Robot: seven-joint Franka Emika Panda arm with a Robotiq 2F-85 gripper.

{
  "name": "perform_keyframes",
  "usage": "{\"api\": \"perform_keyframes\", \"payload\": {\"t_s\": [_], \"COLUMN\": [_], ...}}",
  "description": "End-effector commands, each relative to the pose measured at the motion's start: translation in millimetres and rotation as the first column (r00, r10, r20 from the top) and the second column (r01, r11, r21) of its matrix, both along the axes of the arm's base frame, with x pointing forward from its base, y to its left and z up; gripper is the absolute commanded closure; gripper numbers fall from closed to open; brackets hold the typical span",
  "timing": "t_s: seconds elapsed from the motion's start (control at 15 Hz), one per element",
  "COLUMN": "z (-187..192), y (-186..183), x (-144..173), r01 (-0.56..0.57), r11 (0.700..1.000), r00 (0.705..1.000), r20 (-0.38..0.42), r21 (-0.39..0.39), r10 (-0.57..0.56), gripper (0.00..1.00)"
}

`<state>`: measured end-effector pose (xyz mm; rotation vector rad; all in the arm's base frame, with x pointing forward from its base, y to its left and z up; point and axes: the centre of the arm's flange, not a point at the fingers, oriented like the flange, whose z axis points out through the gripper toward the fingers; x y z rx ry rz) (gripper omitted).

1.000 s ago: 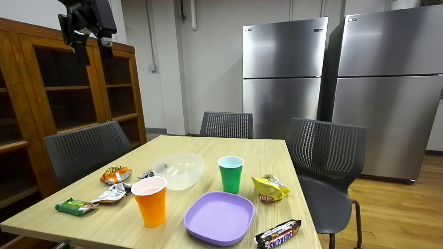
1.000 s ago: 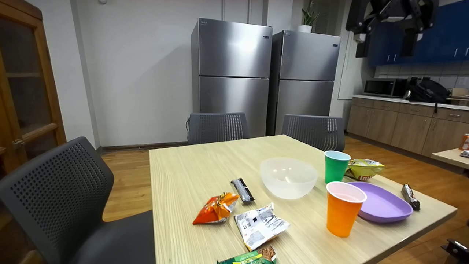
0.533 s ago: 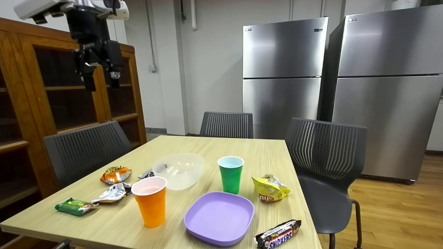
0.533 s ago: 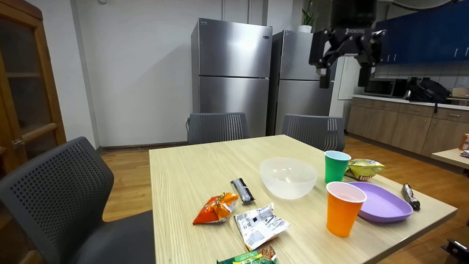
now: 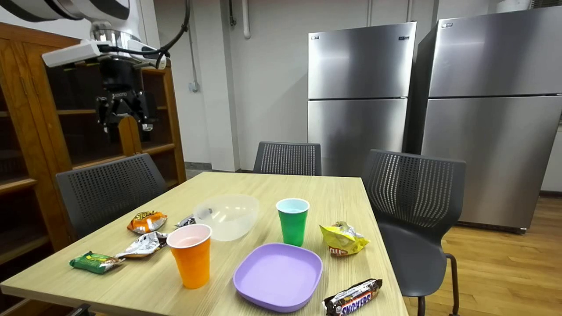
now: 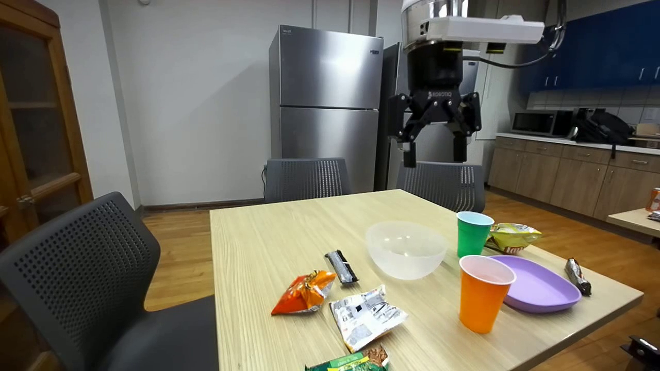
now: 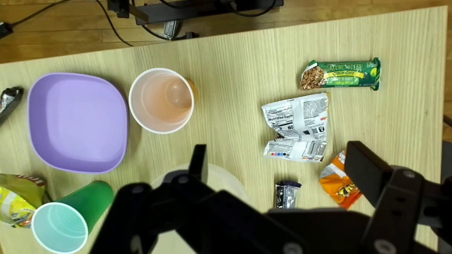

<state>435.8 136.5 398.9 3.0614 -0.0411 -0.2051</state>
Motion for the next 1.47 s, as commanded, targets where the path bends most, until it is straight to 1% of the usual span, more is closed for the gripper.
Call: {"api": "perform_keyframes", "payload": {"t_s": [0.0,0.13,0.27,0.33,0.47,0.67,0.8,0.93,1.0,1.07,1.2,1.4], "z": [-12,-24,-37,-43,-55,-73,-84,-92,-95,-95,-100,-100], "y": [22,28,32,35,41,53,60,64,66,60,62,63], "x": [36,46,55,57,58,57,55,55,55,46,47,48], "r01": [-0.009,0.008,-0.008,-0.030,-0.154,-0.311,-0.406,-0.498,-0.519,-0.450,-0.482,-0.491], "r11": [1.000,1.000,1.000,1.000,0.988,0.950,0.914,0.867,0.854,0.893,0.876,0.871], "r00": [0.999,0.997,0.996,0.994,0.981,0.940,0.902,0.854,0.841,0.880,0.862,0.857], "r20": [-0.051,-0.077,-0.093,-0.101,-0.121,-0.148,-0.169,-0.189,-0.196,-0.180,-0.191,-0.190], "r21": [0.004,0.007,0.009,0.009,0.004,-0.010,-0.016,-0.028,-0.029,-0.022,-0.022,-0.018], "r10": [0.010,-0.008,0.009,0.031,0.153,0.306,0.398,0.484,0.504,0.439,0.470,0.479], "gripper": [0.00,0.00,0.00,0.00,0.00,0.00,0.00,0.00,0.00,0.00,0.00,0.00]}}
